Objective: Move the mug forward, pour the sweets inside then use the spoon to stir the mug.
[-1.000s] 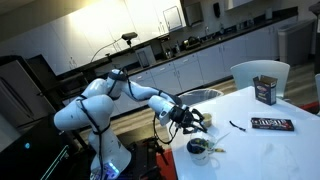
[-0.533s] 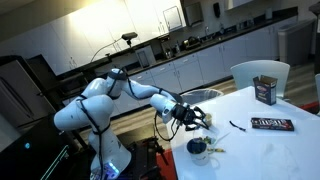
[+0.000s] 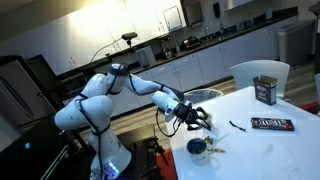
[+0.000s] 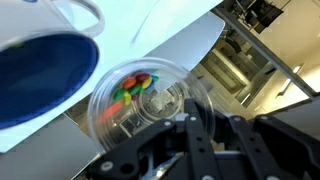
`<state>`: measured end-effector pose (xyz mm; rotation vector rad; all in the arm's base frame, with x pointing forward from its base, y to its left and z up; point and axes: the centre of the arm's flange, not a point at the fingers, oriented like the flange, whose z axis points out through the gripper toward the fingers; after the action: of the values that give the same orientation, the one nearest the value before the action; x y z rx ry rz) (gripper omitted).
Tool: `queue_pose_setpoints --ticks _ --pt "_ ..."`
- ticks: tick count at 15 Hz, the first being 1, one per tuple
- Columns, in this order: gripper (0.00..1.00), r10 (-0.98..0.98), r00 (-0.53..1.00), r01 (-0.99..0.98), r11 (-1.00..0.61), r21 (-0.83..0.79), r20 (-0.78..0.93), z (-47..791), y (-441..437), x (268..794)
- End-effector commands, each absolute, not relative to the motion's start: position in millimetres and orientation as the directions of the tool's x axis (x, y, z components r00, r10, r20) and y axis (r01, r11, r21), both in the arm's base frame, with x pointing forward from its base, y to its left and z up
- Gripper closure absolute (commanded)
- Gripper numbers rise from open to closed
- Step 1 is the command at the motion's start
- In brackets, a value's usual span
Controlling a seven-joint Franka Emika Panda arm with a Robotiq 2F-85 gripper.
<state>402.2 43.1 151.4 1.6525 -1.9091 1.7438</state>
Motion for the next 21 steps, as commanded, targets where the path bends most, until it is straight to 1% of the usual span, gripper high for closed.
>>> queue_pose_setpoints --ticks 1,5,10,15,21 --pt "0.99 -0.674 -0.406 -0.749 -0.141 -0.648 0.617 163.5 44.4 408.7" --pt "0.99 -0.740 -0.392 -0.768 -0.065 -0.637 0.547 170.6 26.2 412.7" --pt "0.99 -0.764 -0.434 -0.769 0.038 -0.638 0.477 185.9 -3.8 406.1" --pt "0.99 -0.751 -0.484 -0.751 0.093 -0.654 0.449 205.3 -22.5 398.2" --pt "0.99 -0.799 -0.487 -0.730 0.152 -0.666 0.353 240.3 -60.8 399.9"
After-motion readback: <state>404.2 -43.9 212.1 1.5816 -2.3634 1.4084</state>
